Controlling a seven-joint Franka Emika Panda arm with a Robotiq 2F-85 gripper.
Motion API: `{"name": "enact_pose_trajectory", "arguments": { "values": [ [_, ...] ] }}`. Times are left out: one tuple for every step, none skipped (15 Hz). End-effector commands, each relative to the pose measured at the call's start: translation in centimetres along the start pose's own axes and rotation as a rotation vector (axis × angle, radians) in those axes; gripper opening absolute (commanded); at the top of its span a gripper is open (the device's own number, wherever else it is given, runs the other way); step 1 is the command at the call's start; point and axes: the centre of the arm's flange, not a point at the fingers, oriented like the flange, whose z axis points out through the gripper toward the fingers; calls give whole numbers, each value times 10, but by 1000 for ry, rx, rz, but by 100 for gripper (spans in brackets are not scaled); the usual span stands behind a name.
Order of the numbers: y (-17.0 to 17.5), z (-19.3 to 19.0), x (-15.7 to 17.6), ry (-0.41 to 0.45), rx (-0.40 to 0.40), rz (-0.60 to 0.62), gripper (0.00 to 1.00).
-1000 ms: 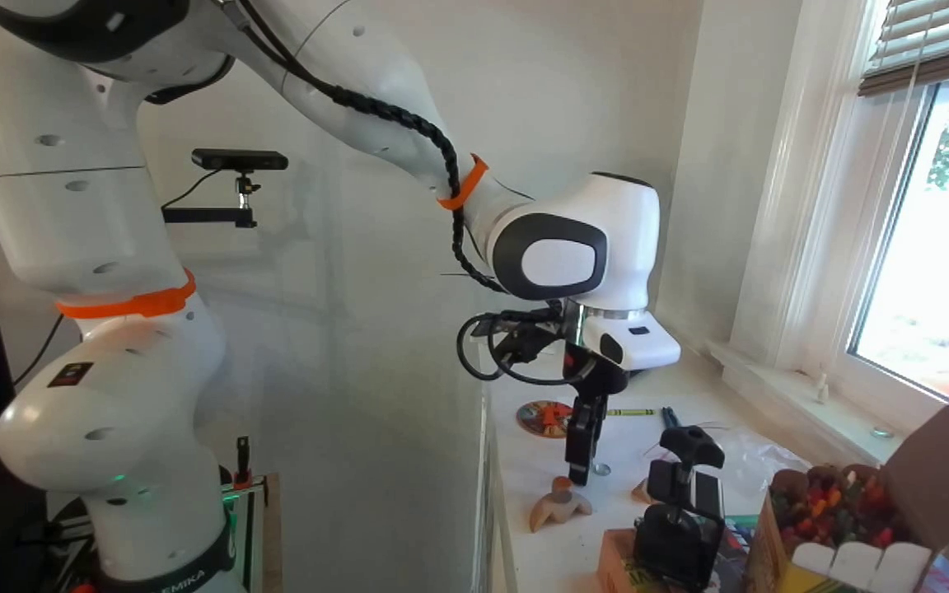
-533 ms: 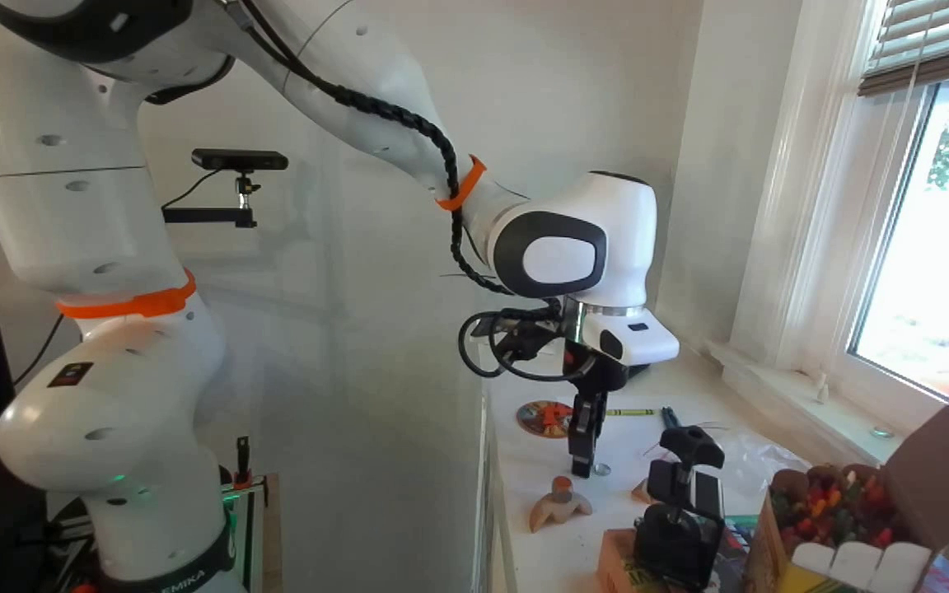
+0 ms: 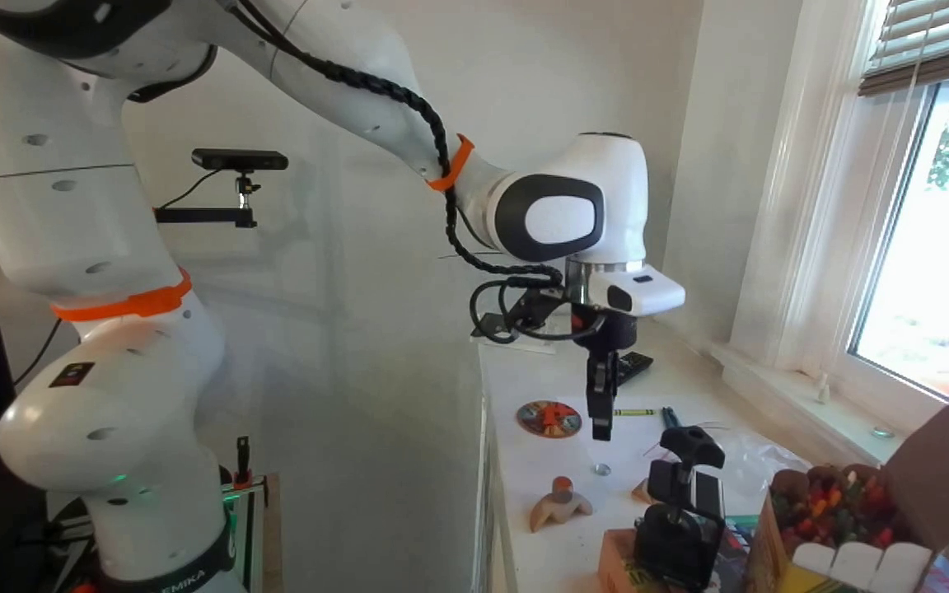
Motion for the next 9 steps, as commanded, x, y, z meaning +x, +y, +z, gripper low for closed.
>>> {"name": "enact_pose_trajectory", "arguments": {
  "values": [
    [-17,-35,1,172,-20,-40,5],
    [-22,-38,2,218,-22,-40,5],
    [-27,-37,0,249,-20,-35,5],
    [-31,-33,-2,272,-13,-25,5],
    [-36,-27,-5,292,-3,-10,5],
    [-40,-21,-8,312,7,7,5],
    [-45,-14,-11,326,22,32,5],
    [-48,-8,-12,340,33,51,5],
    [-50,-2,-14,342,38,74,5]
  ]
}}
